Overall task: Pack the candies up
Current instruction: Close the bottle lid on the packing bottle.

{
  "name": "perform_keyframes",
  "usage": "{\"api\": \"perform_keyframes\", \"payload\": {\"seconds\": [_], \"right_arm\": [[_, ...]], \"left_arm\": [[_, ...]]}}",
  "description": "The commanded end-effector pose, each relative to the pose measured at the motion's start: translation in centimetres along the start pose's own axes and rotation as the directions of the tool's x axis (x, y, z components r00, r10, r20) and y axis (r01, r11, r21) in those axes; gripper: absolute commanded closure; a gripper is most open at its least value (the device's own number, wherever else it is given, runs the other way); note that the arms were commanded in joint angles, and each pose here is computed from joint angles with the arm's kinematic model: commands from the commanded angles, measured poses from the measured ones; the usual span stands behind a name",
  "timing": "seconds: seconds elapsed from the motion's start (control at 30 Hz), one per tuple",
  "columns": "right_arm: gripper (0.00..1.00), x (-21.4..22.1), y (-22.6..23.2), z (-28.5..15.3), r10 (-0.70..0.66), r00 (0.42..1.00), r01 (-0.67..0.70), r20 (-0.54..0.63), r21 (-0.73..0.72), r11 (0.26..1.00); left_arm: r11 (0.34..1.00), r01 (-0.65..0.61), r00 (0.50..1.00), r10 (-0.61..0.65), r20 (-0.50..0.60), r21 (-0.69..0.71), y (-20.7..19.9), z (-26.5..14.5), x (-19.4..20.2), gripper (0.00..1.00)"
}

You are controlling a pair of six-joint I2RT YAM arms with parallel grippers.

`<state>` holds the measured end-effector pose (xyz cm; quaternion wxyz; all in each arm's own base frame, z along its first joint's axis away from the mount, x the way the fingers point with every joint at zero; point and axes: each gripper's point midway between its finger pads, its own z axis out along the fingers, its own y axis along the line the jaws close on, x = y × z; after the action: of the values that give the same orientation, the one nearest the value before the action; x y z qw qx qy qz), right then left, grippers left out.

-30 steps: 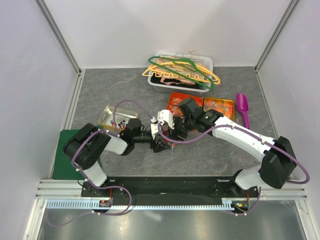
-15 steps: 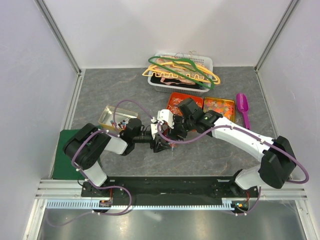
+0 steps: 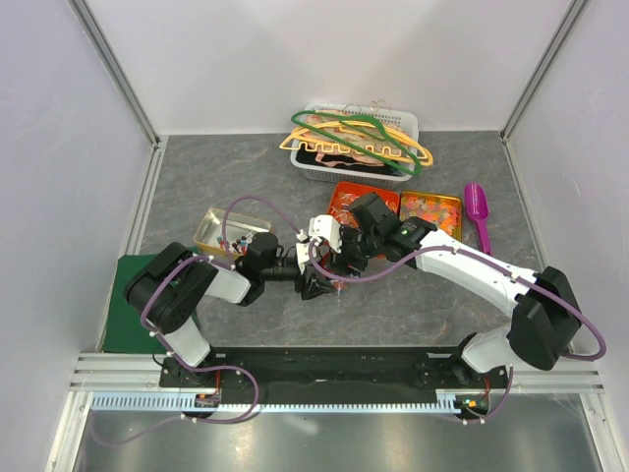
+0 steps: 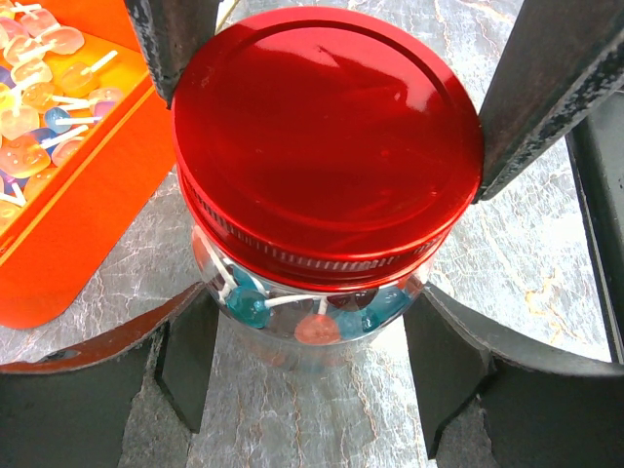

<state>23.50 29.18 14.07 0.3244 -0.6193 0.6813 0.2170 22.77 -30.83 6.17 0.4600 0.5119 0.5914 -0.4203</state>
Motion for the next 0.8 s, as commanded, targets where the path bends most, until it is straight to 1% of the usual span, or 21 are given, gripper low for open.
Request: {"api": "perform_keyframes", "payload": {"seconds": [0.0,0.07,0.1,0.17,0.2,0.5,0.53,0.67,0.77], "right_arm": [[0.31,1.2,0.5,0.2,-0.001,0.999,0.000,-0.052,-0.028,1.000],[0.26,1.0,0.5,-0.1,-0.004,0.999,0.003,-0.045,-0.025,1.000],[0.21,0.8,0.6,-0.2,-0.006,0.999,0.005,-0.041,-0.030,1.000],[0.18,0.5,0.5,-0.6,-0.006,1.000,0.006,-0.031,-0.023,1.000],[0.15,0.3,0.5,-0.7,-0.006,1.000,0.006,-0.025,-0.019,1.000],[0.10,-0.7,0.6,-1.6,0.000,1.000,0.000,0.010,-0.031,1.000],[0.06,-1.0,0.7,-1.8,-0.002,1.000,0.003,0.017,-0.032,0.999],[0.05,-1.3,0.2,-2.3,-0.008,1.000,0.009,0.027,-0.006,1.000],[0.04,-1.2,-0.5,-2.6,0.011,0.999,-0.011,0.032,0.018,1.000]], "left_arm": [[0.999,-0.033,0.999,0.033,0.020,-0.007,0.6,0.3,-0.8,0.29],[0.999,-0.034,0.999,0.034,0.021,-0.008,0.6,0.3,-0.9,0.29],[0.999,-0.034,0.999,0.034,0.022,-0.008,0.6,0.3,-0.9,0.29],[0.999,-0.033,0.999,0.033,0.020,-0.009,0.7,0.3,-0.8,0.29],[0.999,-0.031,0.999,0.032,0.020,-0.006,0.6,0.3,-0.8,0.29],[0.999,-0.035,0.999,0.035,0.020,-0.006,0.6,0.4,-0.9,0.29],[0.999,-0.033,0.999,0.033,0.020,-0.007,0.6,0.4,-0.9,0.29],[0.999,-0.032,0.999,0.032,0.019,-0.004,0.6,0.4,-0.9,0.29],[0.999,-0.032,0.999,0.032,0.018,-0.005,0.6,0.4,-0.8,0.29]]}}
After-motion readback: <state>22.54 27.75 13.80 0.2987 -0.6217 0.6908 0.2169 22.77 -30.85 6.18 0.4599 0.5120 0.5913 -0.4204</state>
